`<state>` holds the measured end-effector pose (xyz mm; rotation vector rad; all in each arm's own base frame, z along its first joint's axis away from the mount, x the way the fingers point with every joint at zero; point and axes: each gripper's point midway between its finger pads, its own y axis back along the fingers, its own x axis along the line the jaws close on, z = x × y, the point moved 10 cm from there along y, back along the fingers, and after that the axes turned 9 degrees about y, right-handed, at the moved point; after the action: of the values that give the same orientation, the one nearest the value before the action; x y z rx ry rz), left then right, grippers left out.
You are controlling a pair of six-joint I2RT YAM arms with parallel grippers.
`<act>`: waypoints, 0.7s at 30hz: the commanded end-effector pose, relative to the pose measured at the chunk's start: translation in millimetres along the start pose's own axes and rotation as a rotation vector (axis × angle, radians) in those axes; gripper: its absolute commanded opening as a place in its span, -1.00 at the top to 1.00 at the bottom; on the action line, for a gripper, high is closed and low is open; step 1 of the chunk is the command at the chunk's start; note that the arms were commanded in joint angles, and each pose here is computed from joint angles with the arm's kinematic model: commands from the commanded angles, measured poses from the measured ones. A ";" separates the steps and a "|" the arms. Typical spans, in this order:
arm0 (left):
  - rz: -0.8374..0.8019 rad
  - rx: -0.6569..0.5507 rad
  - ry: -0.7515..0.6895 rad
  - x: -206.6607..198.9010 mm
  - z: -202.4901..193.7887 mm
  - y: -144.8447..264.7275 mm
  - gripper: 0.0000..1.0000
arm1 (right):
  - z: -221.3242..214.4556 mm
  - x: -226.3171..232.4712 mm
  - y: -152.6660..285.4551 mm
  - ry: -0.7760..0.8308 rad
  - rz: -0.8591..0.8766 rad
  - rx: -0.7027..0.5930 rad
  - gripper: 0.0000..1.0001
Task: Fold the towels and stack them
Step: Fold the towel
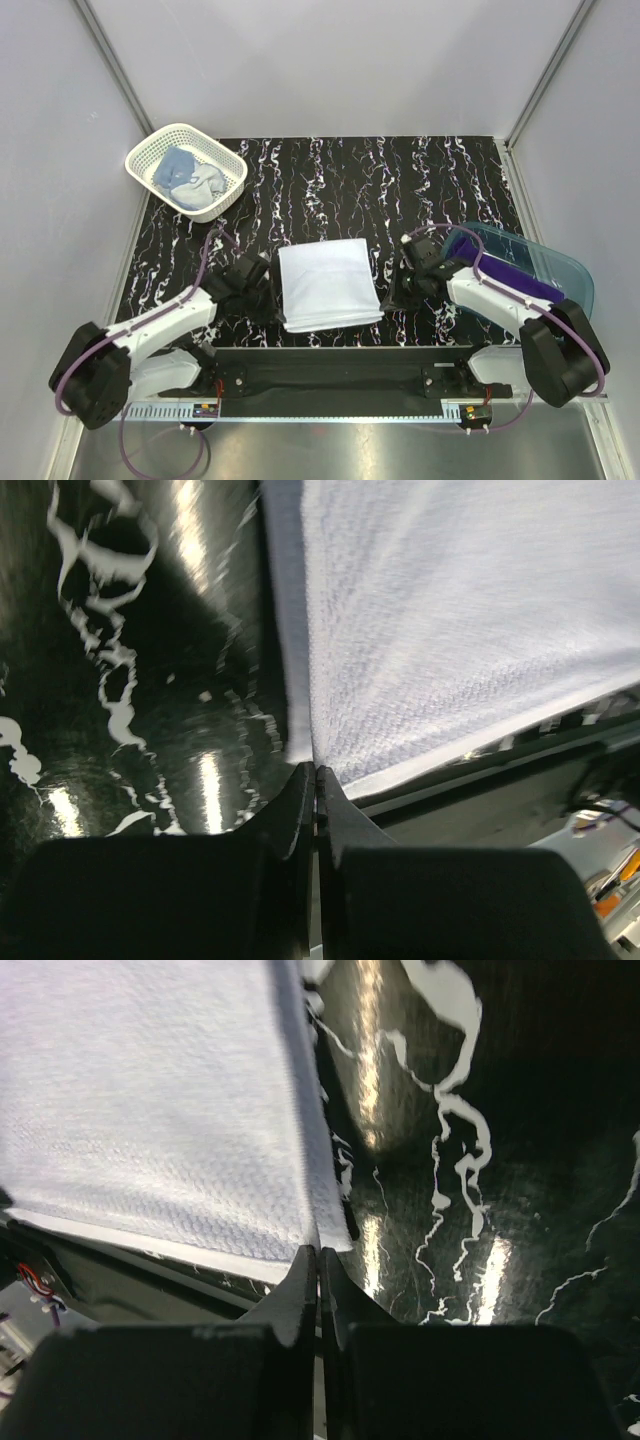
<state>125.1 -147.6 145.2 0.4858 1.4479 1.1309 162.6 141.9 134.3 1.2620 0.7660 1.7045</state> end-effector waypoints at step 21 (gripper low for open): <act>0.158 0.027 -0.010 27.6 -11.4 -13.6 0.16 | -24.4 -5.3 -5.2 -0.060 -0.005 0.053 0.33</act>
<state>111.0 -141.8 108.3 0.6009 1.5054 1.1670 140.0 139.3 105.0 1.3797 0.8076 1.6331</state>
